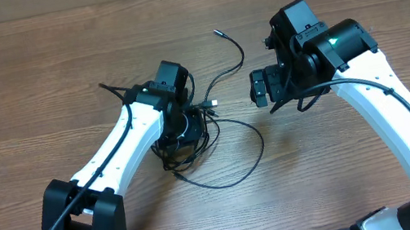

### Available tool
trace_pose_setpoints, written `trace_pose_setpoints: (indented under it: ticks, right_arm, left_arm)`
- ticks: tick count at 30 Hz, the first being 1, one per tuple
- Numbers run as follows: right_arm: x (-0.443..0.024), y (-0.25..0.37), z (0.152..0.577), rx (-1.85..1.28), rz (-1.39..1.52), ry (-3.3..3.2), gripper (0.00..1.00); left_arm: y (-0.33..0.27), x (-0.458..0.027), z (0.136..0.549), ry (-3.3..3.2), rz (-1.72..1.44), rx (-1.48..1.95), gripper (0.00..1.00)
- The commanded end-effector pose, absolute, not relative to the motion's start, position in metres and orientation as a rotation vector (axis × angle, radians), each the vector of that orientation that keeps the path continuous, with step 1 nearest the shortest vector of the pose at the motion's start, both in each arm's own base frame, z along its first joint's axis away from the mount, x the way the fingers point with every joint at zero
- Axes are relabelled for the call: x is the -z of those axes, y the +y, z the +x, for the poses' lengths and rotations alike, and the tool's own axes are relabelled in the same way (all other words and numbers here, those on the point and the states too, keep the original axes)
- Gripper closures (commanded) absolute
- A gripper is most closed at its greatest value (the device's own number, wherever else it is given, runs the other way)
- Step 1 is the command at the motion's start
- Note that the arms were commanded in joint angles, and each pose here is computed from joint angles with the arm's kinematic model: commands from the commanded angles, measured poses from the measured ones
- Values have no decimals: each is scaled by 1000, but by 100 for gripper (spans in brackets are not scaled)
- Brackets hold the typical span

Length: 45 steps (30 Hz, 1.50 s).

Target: Untangle cables

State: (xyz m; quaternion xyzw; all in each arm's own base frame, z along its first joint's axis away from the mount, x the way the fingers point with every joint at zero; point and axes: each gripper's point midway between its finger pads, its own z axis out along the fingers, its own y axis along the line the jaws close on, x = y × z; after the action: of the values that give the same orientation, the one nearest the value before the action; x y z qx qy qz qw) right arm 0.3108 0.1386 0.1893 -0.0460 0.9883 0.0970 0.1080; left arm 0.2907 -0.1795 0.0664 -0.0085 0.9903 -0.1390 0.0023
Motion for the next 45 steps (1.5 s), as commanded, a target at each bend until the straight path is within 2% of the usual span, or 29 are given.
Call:
trace_pose_setpoints:
  ticks: [1,11,42,45]
  right_arm:
    - [-195,138,316,-285,-120,2886,0]
    - [-195,138,316,-285,-120,2886,0]
    - [-195,138,316,-284,-121,2886,0]
    - [-194,132,316,-220,-216,2878,0]
  left_arm:
    - [-184,-78,300,3074,10,469,96]
    - [-189,-90,312,3027,18,493,96]
    - [-188,-89,312,3017,92,473,96]
    - [-188,-90,312,3016,94,473,96]
